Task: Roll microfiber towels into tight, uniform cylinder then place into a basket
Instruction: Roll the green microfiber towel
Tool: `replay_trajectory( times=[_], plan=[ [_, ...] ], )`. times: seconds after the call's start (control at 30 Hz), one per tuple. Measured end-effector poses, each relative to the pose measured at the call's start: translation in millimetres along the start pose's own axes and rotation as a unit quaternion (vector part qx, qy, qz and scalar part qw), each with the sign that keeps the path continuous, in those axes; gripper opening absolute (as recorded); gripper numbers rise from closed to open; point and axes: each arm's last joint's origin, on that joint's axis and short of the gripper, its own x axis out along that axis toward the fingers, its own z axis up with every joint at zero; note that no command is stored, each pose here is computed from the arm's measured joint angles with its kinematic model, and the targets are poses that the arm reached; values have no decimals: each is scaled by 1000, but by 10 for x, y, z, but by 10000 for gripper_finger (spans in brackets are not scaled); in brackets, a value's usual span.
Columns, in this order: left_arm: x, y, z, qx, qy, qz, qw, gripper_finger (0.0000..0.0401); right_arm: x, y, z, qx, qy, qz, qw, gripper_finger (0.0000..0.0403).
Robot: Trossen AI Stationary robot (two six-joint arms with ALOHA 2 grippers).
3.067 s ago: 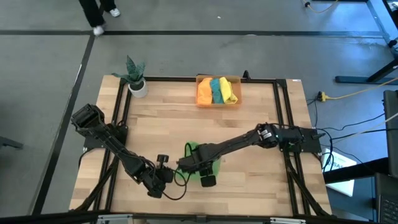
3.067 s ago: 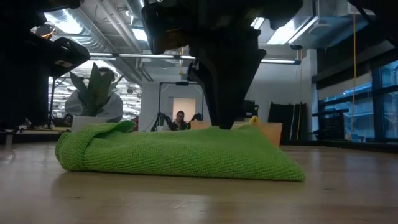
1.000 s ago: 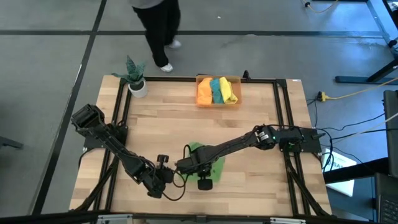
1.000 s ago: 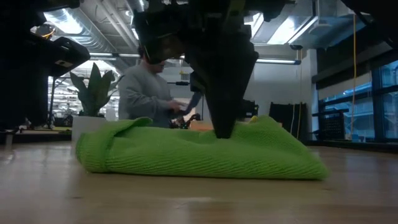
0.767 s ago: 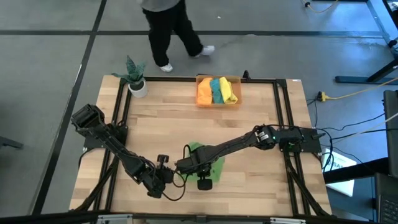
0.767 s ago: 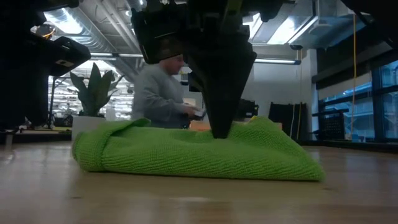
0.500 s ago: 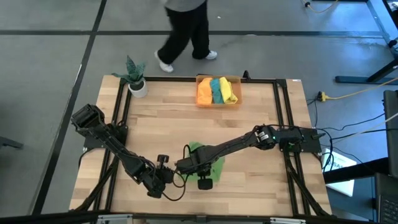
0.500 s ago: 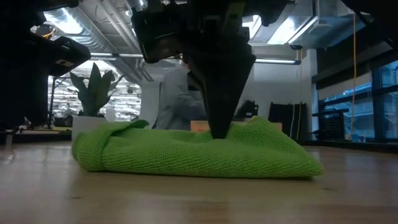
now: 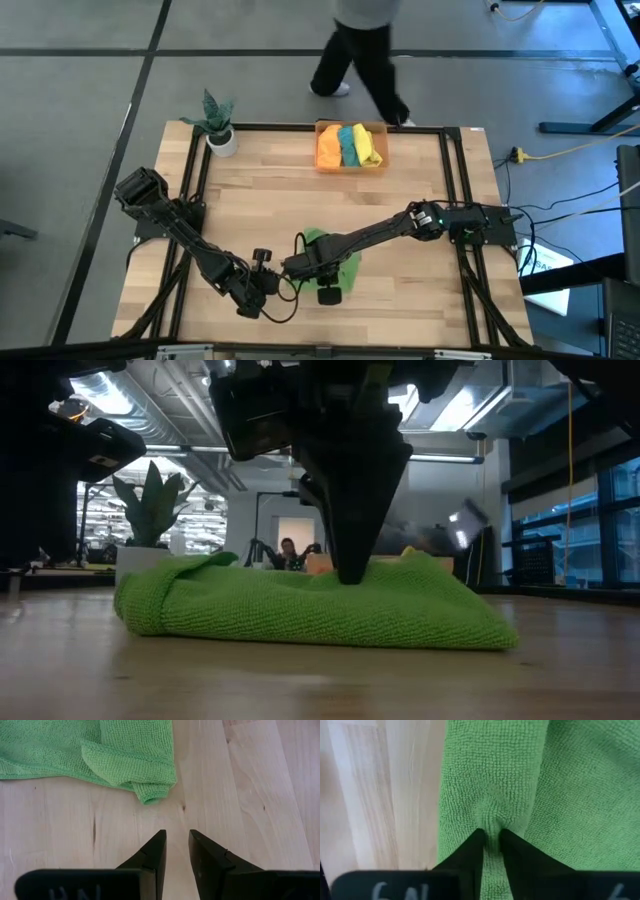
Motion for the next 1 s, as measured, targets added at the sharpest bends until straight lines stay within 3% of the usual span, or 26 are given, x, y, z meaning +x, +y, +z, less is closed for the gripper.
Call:
replay_trajectory(
  times=[0.23, 0.5, 0.83, 1.0],
  plan=[
    [0, 0, 0, 0, 0, 0, 1000, 75, -34, -14, -3, -23, -5, -13, 1000, 87],
    [0, 0, -1, 0, 0, 0, 1000, 75, -278, 70, -90, -23, -22, -41, 999, 88],
    [-6, -15, -8, 3, 0, -1, 1000, 75, -196, 765, -419, -109, -12, -132, 985, 88],
    [-9, -24, -12, 4, -1, -2, 1000, 75, -48, 1038, -576, -118, -32, -188, 975, 88]
  ],
)
